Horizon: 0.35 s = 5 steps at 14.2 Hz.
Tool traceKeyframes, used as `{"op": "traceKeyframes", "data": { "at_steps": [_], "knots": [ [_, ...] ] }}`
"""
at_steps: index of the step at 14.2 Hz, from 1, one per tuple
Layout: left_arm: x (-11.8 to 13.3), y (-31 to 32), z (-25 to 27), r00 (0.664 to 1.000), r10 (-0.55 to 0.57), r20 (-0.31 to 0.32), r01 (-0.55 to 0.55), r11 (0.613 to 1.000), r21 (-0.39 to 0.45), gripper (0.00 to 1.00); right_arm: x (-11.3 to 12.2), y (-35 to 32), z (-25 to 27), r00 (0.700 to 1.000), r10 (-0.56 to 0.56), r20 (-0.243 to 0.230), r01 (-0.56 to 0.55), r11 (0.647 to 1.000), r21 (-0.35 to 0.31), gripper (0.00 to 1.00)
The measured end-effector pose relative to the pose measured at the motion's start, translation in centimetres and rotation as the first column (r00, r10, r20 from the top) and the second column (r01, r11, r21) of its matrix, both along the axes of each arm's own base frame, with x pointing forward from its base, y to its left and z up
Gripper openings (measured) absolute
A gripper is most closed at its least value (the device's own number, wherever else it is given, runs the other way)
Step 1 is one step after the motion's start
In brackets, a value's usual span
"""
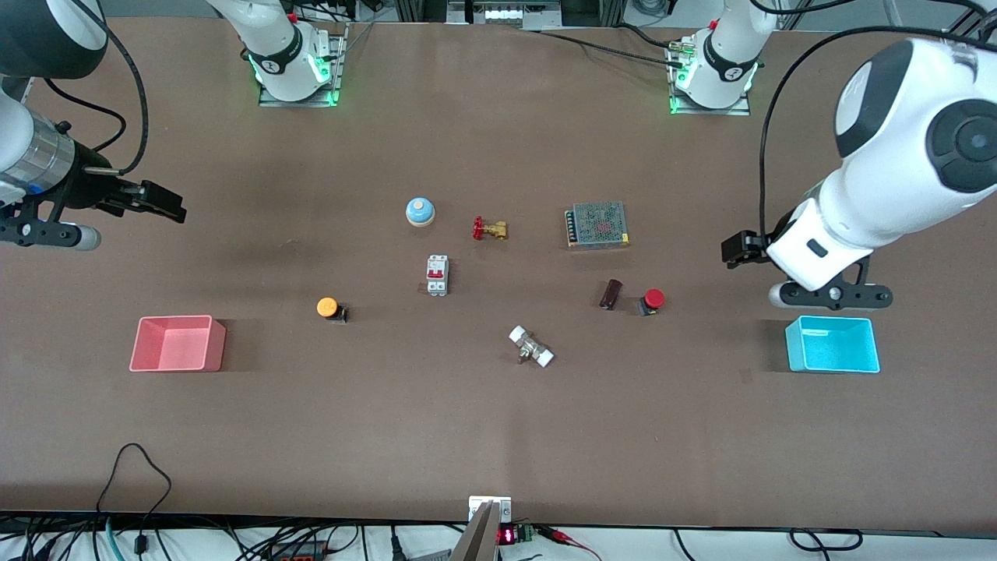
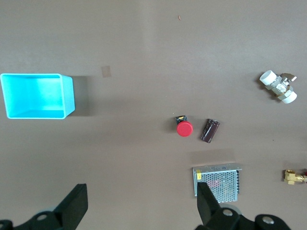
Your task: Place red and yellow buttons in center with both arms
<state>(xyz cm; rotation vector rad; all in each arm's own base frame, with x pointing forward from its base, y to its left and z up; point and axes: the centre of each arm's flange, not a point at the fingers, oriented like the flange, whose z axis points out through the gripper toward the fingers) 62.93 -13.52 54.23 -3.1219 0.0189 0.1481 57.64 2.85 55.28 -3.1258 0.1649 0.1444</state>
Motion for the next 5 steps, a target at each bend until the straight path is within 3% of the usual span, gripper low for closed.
{"op": "traceKeyframes", "data": {
  "at_steps": [3,5],
  "knots": [
    [-0.2,1.0,1.5,0.999,-0.028,0.025,0.028,1.0,0.009,1.0,0.0,0.0,0.0,1.0,0.0,0.0,0.0,1.0,0.0,1.0],
    [-0.5,3.5,2.9,0.993,-0.088,0.077,0.086,0.996,0.033,1.0,0.0,0.0,0.0,1.0,0.0,0.001,0.0,1.0,0.0,1.0]
  ]
}}
